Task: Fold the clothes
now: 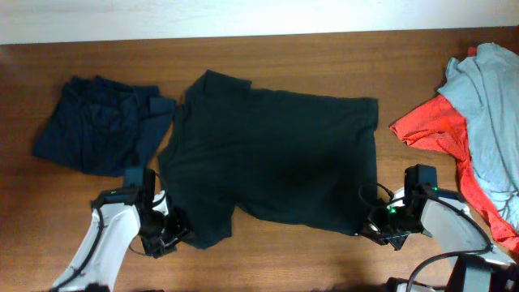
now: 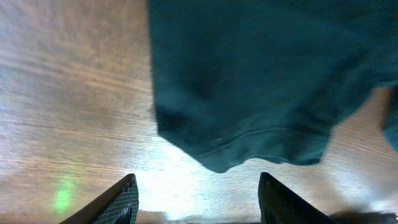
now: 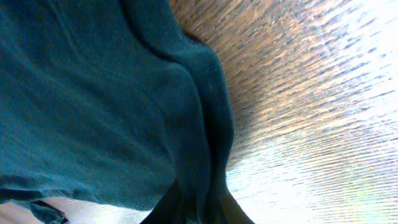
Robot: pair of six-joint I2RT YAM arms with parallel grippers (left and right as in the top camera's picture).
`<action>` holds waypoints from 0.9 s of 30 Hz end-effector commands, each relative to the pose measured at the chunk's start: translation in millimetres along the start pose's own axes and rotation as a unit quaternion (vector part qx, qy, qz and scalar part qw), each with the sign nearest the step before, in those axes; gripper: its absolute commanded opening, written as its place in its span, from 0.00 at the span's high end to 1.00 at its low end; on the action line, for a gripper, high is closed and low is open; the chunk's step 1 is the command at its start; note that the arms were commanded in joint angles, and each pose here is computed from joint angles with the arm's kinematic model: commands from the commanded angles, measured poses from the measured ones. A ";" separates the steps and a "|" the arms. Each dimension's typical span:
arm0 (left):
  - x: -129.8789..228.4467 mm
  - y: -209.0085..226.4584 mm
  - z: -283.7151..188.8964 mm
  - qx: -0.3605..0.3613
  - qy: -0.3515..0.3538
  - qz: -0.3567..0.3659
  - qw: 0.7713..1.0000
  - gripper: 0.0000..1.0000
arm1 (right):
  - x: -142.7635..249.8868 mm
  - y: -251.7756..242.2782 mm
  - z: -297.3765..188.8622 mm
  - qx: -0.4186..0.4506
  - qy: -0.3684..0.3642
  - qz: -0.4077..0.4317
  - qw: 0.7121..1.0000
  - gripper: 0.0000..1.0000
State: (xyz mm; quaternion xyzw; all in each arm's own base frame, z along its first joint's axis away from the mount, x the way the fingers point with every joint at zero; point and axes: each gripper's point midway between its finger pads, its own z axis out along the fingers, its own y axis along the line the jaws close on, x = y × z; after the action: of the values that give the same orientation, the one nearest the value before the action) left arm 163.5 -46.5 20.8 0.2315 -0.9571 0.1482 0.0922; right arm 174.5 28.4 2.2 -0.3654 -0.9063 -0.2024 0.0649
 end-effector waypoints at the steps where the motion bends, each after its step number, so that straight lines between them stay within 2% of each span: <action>1: 4.7 4.9 13.5 -0.011 0.038 -0.034 0.999 0.39 | 3.2 -2.1 2.0 0.004 0.005 -0.001 1.000 0.85; 4: 0.1 7.0 24.7 -0.017 0.051 -0.039 0.998 0.47 | 3.3 -2.1 2.0 0.004 0.006 -0.007 1.000 0.85; 6: 0.1 9.1 30.8 -0.022 0.062 -0.043 0.997 0.57 | 3.5 -2.2 2.0 0.004 0.006 -0.009 1.000 0.85; 8: 1.4 10.4 34.5 -0.024 0.072 -0.046 0.996 0.74 | 3.3 -2.2 2.0 0.004 0.006 -0.012 1.000 0.85; 10: 1.3 9.5 34.7 -0.022 0.073 -0.046 0.996 0.98 | 2.9 -2.0 1.8 0.004 0.005 -0.019 1.000 0.85; 14: -3.5 0.4 23.9 -0.007 0.063 -0.031 0.998 0.99 | -1.1 1.9 -3.1 0.004 0.000 -0.042 0.999 0.89; 19: -12.8 -18.5 -18.4 0.010 0.021 0.008 1.000 0.99 | -9.8 6.9 -22.4 0.026 -0.011 -0.065 0.997 0.92; 22: -18.7 -23.4 -45.0 0.005 -0.021 0.025 0.999 0.99 | -14.6 9.7 -39.5 0.044 -0.023 -0.070 0.996 0.93; 23: -23.8 -23.7 -66.0 -0.006 -0.061 0.034 0.998 0.99 | -15.6 15.6 -52.3 0.044 -0.031 -0.085 0.995 0.94; 27: -37.4 -31.3 -103.6 -0.009 -0.137 0.051 0.989 0.99 | -18.2 26.9 -76.0 0.042 -0.049 -0.092 0.994 0.96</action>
State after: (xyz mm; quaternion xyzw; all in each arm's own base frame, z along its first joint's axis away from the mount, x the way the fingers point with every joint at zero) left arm 203.7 -38.2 88.4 0.2154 -0.9659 0.1412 0.0265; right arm 189.4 11.6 54.7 -0.3058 -0.9356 -0.1669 0.0568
